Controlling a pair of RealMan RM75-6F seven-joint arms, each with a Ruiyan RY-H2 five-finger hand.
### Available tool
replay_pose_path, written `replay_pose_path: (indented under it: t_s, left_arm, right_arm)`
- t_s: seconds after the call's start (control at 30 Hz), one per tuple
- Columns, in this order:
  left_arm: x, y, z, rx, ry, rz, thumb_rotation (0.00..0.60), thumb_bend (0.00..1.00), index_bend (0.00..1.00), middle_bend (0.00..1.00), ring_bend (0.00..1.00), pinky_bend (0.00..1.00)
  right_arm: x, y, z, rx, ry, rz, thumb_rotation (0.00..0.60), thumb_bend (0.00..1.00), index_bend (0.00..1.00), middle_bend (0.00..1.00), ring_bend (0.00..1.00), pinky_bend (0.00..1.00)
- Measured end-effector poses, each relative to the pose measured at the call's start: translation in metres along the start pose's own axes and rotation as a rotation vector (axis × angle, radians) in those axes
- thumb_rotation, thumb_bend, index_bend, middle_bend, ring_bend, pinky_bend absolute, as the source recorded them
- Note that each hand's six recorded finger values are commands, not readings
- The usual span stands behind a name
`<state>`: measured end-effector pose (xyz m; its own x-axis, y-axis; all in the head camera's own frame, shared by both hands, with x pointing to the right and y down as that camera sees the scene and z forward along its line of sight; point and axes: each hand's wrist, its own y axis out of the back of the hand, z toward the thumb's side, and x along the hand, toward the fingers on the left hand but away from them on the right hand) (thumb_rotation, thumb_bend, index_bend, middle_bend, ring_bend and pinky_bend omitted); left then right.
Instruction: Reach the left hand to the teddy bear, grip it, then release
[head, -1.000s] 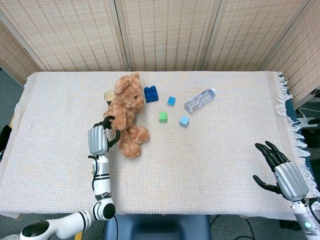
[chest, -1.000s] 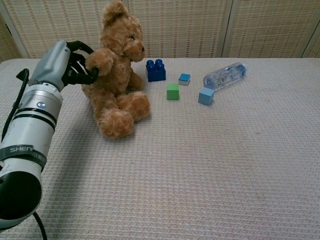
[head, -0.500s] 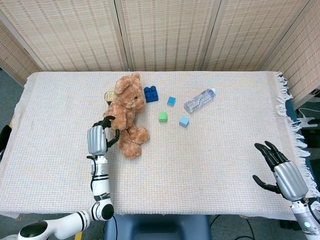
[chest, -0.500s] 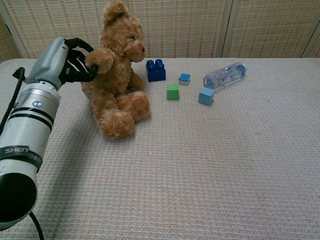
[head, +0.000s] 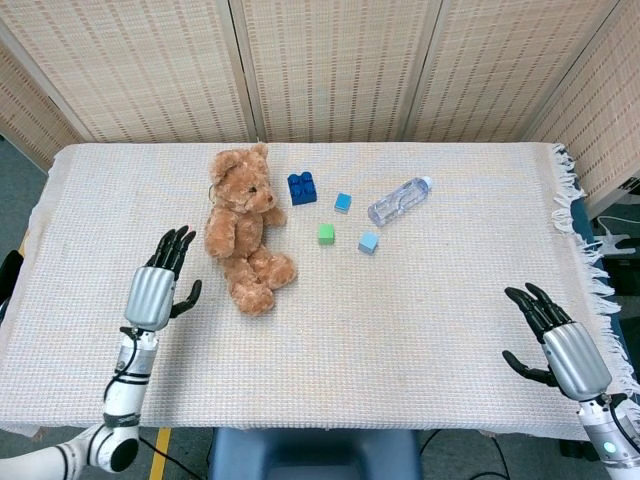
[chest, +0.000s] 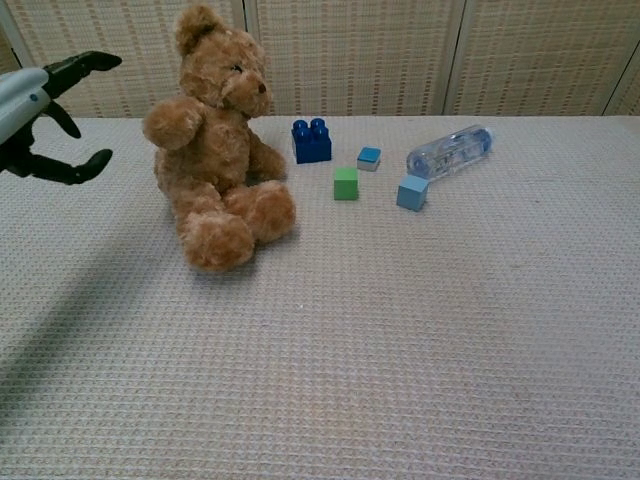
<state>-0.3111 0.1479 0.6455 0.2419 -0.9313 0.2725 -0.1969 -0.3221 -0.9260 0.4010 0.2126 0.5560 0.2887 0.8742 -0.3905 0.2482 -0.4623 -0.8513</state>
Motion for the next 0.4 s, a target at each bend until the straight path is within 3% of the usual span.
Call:
replay_pose_path:
  t_s: [0.1, 0.17, 0.3, 0.4]
  left_arm:
    - [-0.034, 0.003, -0.020, 0.165, -0.065, -0.090, 0.600, 0.41, 0.00, 0.01, 0.02, 0.34]
    - [-0.053, 0.002, -0.024, 0.212, -0.101, -0.122, 0.600, 0.41, 0.00, 0.02, 0.02, 0.33]
    - [-0.089, 0.005, -0.035, 0.243, -0.136, -0.143, 0.600, 0.41, 0.03, 0.06, 0.07, 0.33]
    - [-0.099, 0.008, -0.039, 0.220, -0.135, -0.143, 0.600, 0.41, 0.05, 0.07, 0.08, 0.33]
  right_arm:
    - [0.000, -0.001, 0.000, 0.005, -0.003, 0.000, 0.600, 0.16, 0.00, 0.10, 0.00, 0.22]
    - [-0.001, -0.001, 0.000, 0.009, -0.008, -0.003, 0.600, 0.16, 0.00, 0.10, 0.00, 0.22]
    - [-0.003, -0.003, -0.001, 0.016, -0.017, -0.007, 0.600, 0.16, 0.00, 0.10, 0.00, 0.22]
    - [-0.004, -0.005, -0.001, 0.025, -0.022, -0.005, 0.600, 0.16, 0.00, 0.10, 0.00, 0.21]
